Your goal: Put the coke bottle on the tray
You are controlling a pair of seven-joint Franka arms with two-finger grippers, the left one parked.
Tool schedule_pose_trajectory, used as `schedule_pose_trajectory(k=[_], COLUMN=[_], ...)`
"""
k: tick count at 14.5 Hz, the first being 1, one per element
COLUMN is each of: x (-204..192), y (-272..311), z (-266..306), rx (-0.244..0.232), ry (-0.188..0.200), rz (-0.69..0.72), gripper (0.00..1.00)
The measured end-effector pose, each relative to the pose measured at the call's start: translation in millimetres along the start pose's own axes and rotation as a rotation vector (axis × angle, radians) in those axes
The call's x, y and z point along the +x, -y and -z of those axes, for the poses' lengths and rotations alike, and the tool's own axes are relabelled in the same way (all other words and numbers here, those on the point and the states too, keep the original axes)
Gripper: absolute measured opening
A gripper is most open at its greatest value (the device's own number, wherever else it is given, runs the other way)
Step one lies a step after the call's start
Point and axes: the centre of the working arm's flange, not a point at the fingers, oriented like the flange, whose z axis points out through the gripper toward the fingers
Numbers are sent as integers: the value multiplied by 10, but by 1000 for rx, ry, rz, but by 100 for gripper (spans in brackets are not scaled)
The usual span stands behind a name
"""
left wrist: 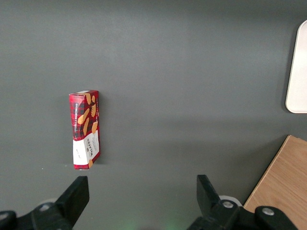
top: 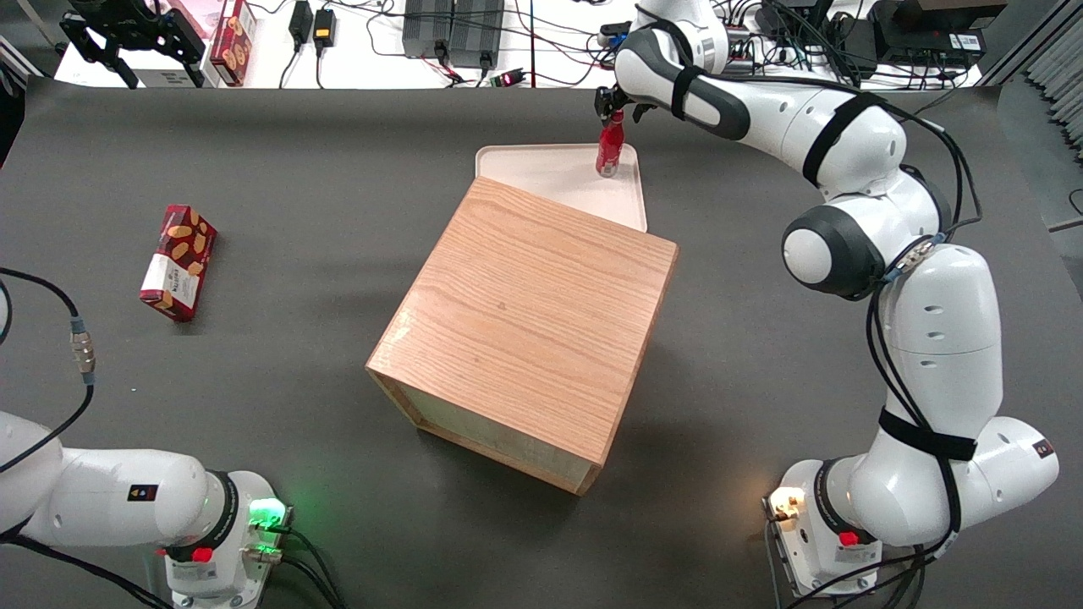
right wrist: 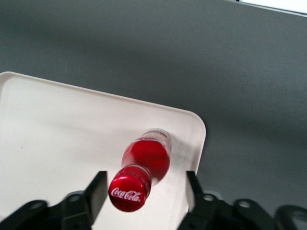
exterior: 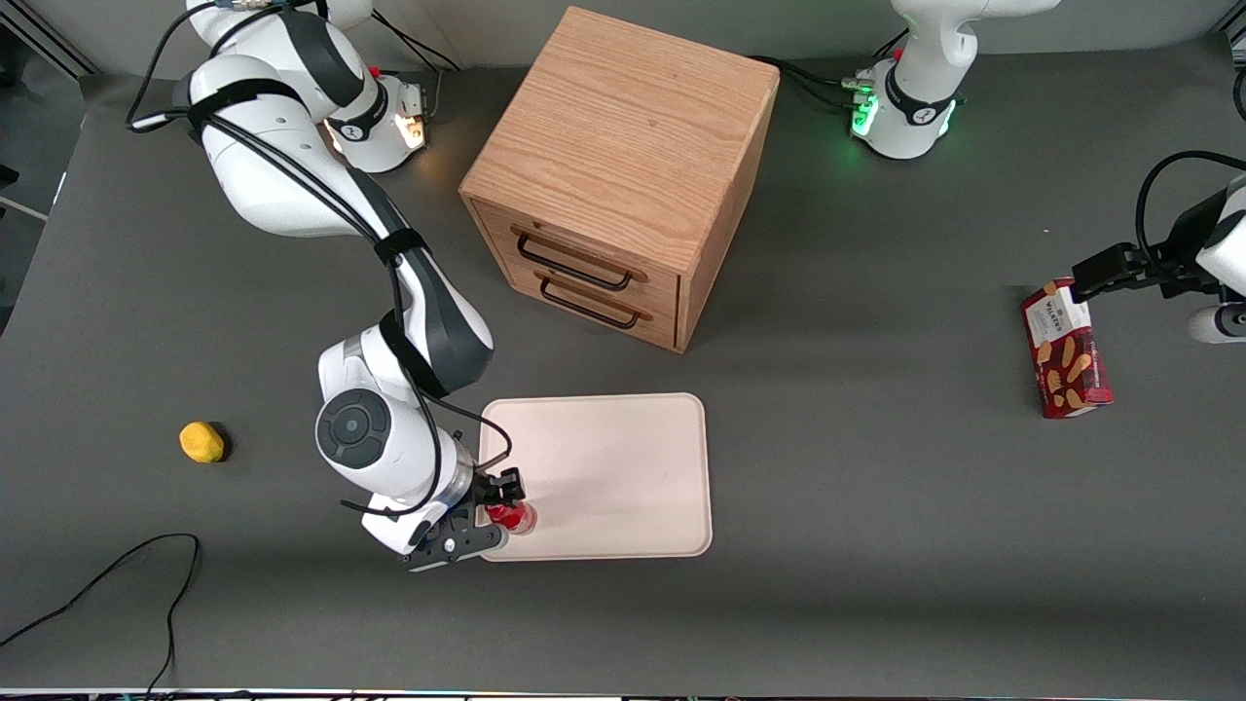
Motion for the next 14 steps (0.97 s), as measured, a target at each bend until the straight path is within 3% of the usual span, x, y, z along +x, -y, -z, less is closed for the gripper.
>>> schedule_pose_trajectory(k=[2,3,9,12,14], x=[23,28,-244,-626,-968], y=[-3,-6,-414,-968,-1312], z=[113,215,1086,1604,1943], rx=[2,0,-45,-4,-6], ry=[-19,-25,-7,8,7], rz=[-1,-1,-56,-192,-257], gripper=[98,100,100,100,100])
